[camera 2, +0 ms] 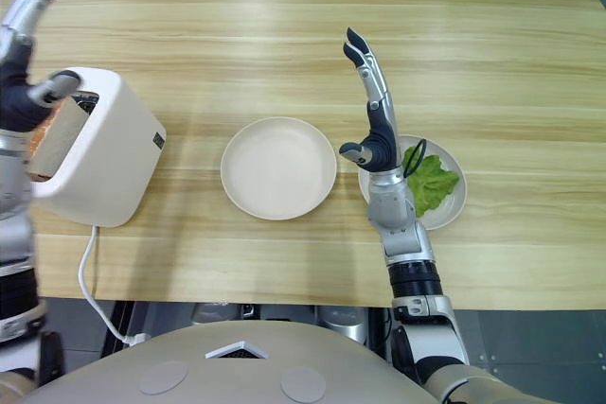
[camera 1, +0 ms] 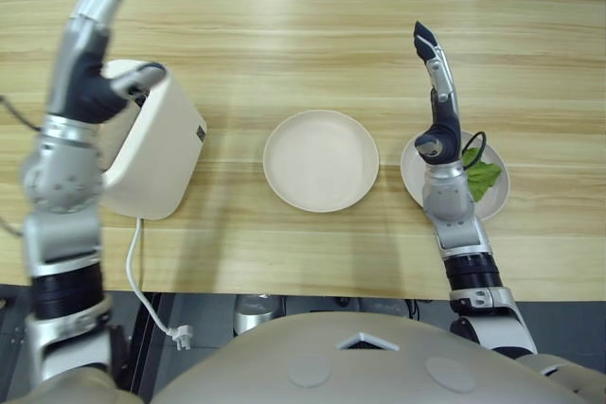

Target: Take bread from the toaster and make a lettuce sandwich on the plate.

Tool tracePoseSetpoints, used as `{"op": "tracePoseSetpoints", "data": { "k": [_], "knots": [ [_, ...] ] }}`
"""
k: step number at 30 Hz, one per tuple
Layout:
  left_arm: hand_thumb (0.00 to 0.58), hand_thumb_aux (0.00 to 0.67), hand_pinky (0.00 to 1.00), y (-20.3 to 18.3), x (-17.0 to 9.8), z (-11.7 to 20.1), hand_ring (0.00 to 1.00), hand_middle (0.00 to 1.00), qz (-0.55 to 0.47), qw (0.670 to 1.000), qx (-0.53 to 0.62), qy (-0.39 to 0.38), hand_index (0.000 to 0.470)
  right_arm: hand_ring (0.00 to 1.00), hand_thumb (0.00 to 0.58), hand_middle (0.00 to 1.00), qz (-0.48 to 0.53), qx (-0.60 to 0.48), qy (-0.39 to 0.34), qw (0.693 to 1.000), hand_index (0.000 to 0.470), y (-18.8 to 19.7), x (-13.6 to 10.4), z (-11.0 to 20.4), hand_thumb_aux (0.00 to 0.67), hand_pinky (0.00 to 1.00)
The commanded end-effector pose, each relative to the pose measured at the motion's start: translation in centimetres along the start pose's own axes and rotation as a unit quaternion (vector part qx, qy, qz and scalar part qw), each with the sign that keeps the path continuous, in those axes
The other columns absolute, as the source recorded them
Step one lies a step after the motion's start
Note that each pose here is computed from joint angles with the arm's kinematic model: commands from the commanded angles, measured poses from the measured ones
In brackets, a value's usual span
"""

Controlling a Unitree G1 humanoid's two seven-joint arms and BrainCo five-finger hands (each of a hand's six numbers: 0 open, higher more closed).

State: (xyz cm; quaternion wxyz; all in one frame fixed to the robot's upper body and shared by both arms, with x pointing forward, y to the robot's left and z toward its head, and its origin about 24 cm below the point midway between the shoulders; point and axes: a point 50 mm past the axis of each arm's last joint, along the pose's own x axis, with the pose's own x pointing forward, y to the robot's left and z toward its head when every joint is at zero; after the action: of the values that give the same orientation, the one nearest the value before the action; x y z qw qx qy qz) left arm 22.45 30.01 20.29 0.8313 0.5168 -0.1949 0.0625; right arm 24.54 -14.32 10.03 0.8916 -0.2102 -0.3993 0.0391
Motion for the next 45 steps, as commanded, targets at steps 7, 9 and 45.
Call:
{"op": "tracePoseSetpoints", "data": {
  "k": [7, 9, 45],
  "knots": [
    [0.0, 0.0, 0.0, -0.2, -4.2, -7.7, 0.0, 0.0, -0.137, 0.968, 0.075, 0.197, 0.0, 0.0, 0.0, 0.0, -0.006, -0.016, 0.005, 1.0, 0.0, -0.4, -0.1, 0.0, 0.0, 0.0],
    [0.0, 0.0, 0.0, -0.4, -4.8, -8.6, 0.0, 0.0, -0.149, 0.962, 0.079, 0.217, 0.0, 0.0, 0.0, 0.0, -0.007, -0.018, 0.007, 1.0, 0.0, -0.5, -0.2, 0.0, 0.0, 0.0],
    [0.58, 0.67, 1.0, 0.8, 0.5, -4.1, 1.0, 1.0, -0.061, 0.991, 0.092, 0.082, 0.46, 0.0, 0.0, 0.0, 0.005, -0.017, 0.011, 1.0, 0.0, -0.3, -0.3, -0.3, 0.0, 0.0]
  ]
}}
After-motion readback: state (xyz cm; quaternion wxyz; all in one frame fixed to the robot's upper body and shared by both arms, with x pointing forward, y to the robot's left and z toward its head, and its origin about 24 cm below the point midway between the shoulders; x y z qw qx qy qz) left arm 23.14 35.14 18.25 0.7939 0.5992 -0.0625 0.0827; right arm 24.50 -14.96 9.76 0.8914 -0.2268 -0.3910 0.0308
